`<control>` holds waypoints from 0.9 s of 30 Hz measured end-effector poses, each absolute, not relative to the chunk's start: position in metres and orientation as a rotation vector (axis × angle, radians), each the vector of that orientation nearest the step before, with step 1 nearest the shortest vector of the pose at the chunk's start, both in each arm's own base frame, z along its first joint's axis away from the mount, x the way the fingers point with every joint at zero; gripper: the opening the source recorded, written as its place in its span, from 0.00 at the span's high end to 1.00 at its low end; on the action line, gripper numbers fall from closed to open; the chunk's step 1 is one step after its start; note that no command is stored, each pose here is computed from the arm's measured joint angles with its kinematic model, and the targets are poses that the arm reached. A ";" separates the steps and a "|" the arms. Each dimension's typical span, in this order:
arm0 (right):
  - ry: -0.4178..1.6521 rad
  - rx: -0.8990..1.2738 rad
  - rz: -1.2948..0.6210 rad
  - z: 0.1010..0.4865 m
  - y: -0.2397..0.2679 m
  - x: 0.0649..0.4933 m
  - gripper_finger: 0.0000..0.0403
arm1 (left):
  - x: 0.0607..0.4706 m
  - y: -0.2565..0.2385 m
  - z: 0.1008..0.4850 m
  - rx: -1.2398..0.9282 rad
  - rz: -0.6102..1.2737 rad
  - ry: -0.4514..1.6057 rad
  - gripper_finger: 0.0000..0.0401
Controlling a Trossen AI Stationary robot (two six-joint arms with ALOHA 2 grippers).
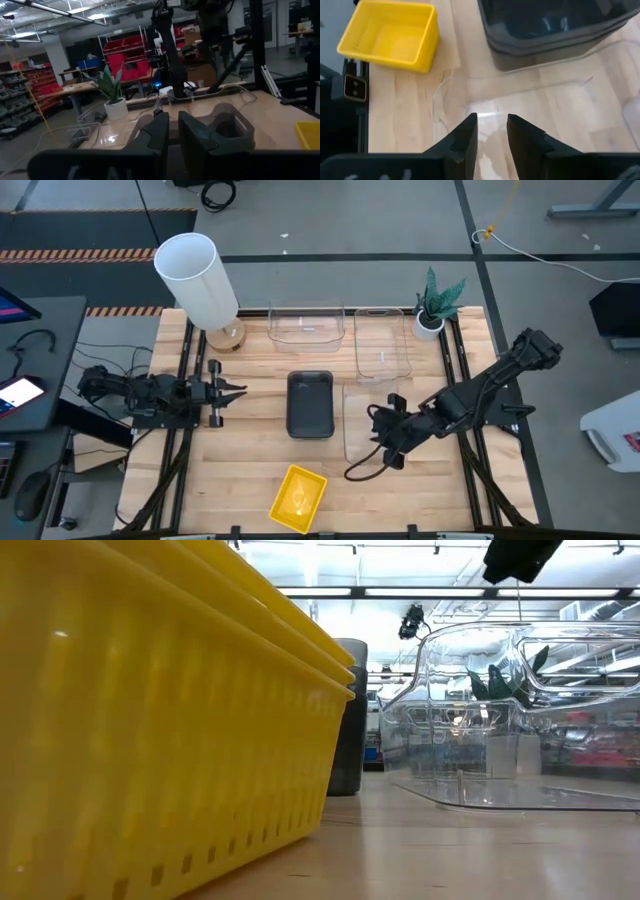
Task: Stack baskets by color
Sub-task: Stack the bottom transparent bin on top of the top right transparent bin
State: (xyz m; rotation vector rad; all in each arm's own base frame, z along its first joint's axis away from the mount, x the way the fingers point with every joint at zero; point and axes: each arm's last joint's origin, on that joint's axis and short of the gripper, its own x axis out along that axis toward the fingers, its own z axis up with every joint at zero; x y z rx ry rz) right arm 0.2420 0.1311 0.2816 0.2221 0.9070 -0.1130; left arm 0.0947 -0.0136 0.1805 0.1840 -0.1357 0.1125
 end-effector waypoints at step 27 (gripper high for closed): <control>1.355 0.159 -0.052 0.256 0.180 0.312 0.54 | 0.095 -0.014 0.180 0.185 0.112 -0.136 0.87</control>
